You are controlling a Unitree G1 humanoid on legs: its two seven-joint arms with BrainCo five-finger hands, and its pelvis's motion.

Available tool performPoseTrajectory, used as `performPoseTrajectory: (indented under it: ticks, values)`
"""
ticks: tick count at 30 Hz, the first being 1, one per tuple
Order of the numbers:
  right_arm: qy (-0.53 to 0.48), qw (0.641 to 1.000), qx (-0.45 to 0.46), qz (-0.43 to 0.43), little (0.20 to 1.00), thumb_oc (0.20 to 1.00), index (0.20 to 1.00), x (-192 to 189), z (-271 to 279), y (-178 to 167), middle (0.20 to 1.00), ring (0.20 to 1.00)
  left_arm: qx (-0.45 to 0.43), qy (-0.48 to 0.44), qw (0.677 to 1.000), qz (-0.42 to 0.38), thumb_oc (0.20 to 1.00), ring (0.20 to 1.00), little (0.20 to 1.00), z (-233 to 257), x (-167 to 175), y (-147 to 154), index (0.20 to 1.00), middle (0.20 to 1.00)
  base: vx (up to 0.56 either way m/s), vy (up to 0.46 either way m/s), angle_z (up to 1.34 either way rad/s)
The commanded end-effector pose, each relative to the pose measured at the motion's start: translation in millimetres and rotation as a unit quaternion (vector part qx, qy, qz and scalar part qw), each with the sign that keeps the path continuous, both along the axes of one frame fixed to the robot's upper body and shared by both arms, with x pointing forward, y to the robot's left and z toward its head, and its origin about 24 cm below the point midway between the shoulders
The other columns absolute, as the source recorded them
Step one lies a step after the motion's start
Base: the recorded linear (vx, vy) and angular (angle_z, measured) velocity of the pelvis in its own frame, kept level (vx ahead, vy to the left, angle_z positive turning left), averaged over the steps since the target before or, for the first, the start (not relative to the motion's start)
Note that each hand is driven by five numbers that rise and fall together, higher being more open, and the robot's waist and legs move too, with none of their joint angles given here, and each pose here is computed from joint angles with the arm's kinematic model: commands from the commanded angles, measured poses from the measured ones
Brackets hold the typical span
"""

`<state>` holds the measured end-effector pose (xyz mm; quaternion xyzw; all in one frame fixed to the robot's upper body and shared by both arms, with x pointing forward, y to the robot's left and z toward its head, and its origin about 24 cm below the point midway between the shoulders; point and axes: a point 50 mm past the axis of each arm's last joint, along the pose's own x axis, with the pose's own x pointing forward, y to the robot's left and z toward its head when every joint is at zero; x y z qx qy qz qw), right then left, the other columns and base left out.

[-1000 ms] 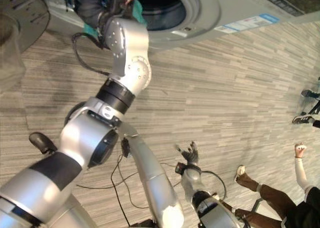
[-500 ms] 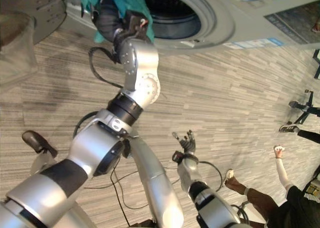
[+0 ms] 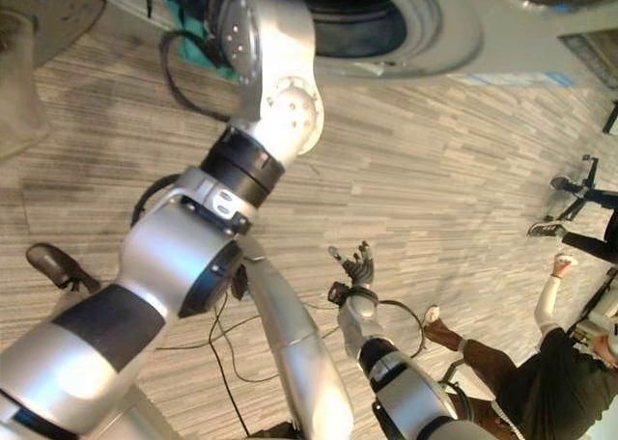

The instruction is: Grab the laundry basket,head to the washer,open it,put in the laundry and shut it.

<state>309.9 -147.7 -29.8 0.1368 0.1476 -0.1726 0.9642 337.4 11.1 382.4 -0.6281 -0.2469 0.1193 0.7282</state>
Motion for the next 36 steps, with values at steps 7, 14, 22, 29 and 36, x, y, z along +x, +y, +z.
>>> performPoseTrajectory:
  ticks: [7, 14, 22, 29, 36]
  values:
    - [0.044, 0.996, -0.059, -0.044, 1.0, 1.0, 1.0, -29, -18, -49, 1.0, 1.0, 0.076, -0.204, 0.949, -0.229, 1.0, 1.0, 1.0, 7, -65, -94, 1.0, 1.0, 0.0, 0.036, 0.03]
    - [0.041, 0.999, -0.021, -0.003, 1.0, 1.0, 1.0, -28, -20, -38, 1.0, 1.0, 0.161, -0.138, 0.933, -0.291, 1.0, 1.0, 1.0, -73, -50, -119, 1.0, 1.0, -0.03, -0.05, -0.03]
    - [0.028, 0.999, 0.029, 0.01, 1.0, 1.0, 1.0, -20, -17, -25, 1.0, 1.0, 0.219, -0.077, 0.933, -0.276, 1.0, 1.0, 1.0, -124, -30, -108, 1.0, 1.0, -0.02, -0.077, 0.22]
    - [0.046, 0.992, 0.117, -0.015, 1.0, 1.0, 1.0, -37, -34, -21, 1.0, 1.0, 0.313, 0.022, 0.919, -0.239, 1.0, 1.0, 1.0, -238, -7, -34, 1.0, 1.0, -0.01, -0.071, 0.16]
    - [0.086, 0.985, 0.15, 0.013, 1.0, 1.0, 1.0, -114, -71, -35, 1.0, 1.0, 0.473, 0.17, 0.847, -0.174, 1.0, 1.0, 1.0, -354, -46, 126, 1.0, 1.0, -0.03, 0.277, 0.43]
